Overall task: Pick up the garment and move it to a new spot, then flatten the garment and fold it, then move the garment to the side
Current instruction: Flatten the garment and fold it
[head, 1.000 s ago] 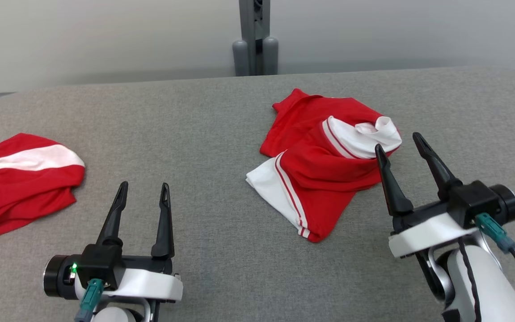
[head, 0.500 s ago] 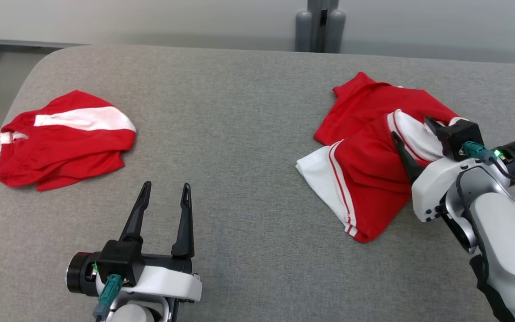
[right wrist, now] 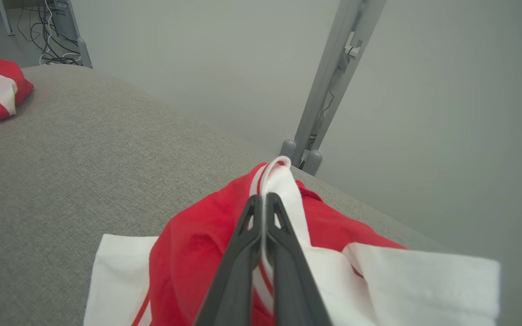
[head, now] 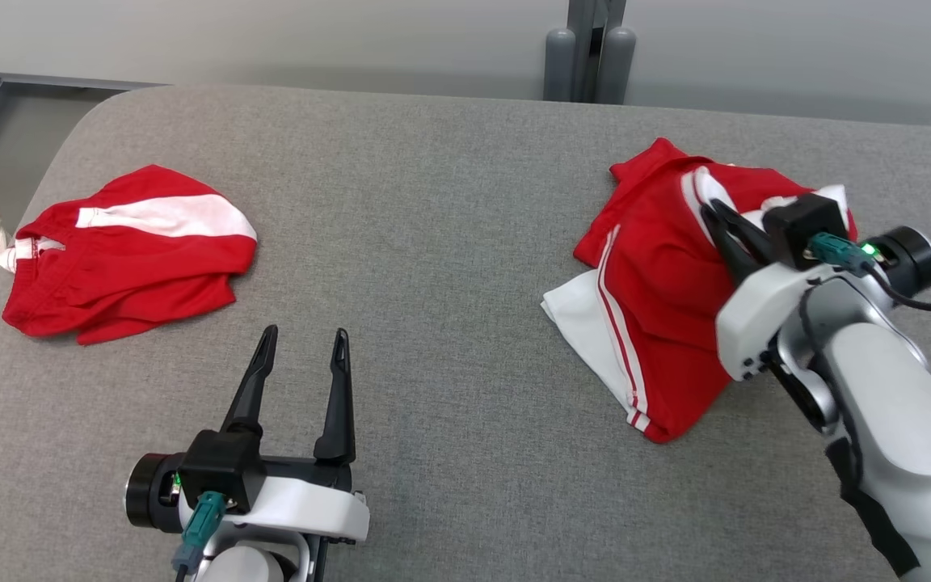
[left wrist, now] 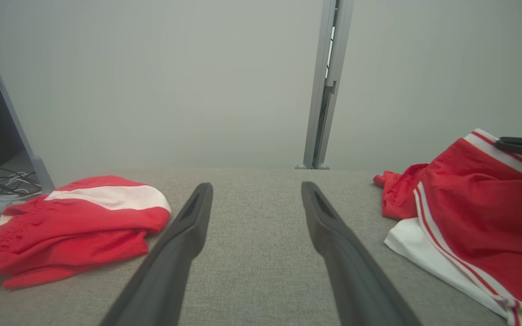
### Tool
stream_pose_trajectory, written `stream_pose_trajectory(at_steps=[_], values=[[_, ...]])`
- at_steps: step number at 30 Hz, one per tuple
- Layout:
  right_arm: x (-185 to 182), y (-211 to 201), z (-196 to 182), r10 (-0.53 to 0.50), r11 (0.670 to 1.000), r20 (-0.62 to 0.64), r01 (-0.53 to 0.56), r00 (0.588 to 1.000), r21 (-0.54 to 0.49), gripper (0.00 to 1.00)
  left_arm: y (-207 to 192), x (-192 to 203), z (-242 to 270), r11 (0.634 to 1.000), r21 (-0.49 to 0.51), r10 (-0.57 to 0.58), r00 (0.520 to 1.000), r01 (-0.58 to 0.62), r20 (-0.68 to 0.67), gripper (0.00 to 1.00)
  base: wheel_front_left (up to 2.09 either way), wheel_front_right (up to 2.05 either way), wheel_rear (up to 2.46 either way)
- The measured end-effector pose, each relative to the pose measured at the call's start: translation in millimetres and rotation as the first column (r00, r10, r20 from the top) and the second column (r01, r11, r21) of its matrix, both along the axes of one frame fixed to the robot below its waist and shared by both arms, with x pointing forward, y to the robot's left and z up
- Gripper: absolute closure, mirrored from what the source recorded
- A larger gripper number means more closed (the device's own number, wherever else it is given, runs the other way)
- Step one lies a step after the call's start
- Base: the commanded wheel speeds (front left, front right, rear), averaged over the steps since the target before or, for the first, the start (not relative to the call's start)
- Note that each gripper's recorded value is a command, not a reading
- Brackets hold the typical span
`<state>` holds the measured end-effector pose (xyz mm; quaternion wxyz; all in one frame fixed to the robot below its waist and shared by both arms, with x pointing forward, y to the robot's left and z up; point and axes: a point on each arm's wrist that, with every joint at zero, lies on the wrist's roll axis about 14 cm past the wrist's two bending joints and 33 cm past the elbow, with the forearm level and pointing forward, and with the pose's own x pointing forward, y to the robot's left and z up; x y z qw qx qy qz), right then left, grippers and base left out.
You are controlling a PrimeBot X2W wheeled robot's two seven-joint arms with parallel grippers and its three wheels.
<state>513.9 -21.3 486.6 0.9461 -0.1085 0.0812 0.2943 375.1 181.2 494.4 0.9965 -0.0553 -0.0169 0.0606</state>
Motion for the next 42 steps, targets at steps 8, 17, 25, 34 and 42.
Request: stream_pose_trajectory(at_steps=[8, 17, 25, 34, 42], values=[[-15, 77, 90, 0.185, 0.964, 0.193, -0.216, 0.964, 0.155, 1.0, -1, -2, 7, 1.0, -0.002, -0.001, 1.0, 0.001, 0.021, 0.0, 0.0, 0.0, 0.0], [-44, 128, 237, 0.262, 0.792, 0.438, -0.451, 0.86, 0.412, 1.0, 0, -8, 10, 1.0, -0.01, 0.003, 1.0, -0.003, 0.029, 0.0, 0.0, 0.0, 0.0], [-4, 78, 247, 0.111, 0.784, 0.398, -0.327, 0.91, 0.527, 1.0, 1, -9, 10, 1.0, -0.016, 0.01, 0.999, -0.01, 0.031, 0.0, 0.0, 0.0, 0.0], [53, -95, 77, -0.276, 0.873, 0.039, 0.233, 0.96, 0.427, 1.0, -7, 4, 1, 1.0, -0.012, -0.017, 1.0, 0.017, 0.007, 0.0, 0.0, 0.0, 0.0], [30, -215, 1, -0.555, 0.75, -0.136, 0.565, 0.821, 0.344, 1.0, -26, 21, -6, 0.996, 0.0, -0.088, 0.996, 0.088, -0.005, 0.0, 0.0, 0.0, 0.0]])
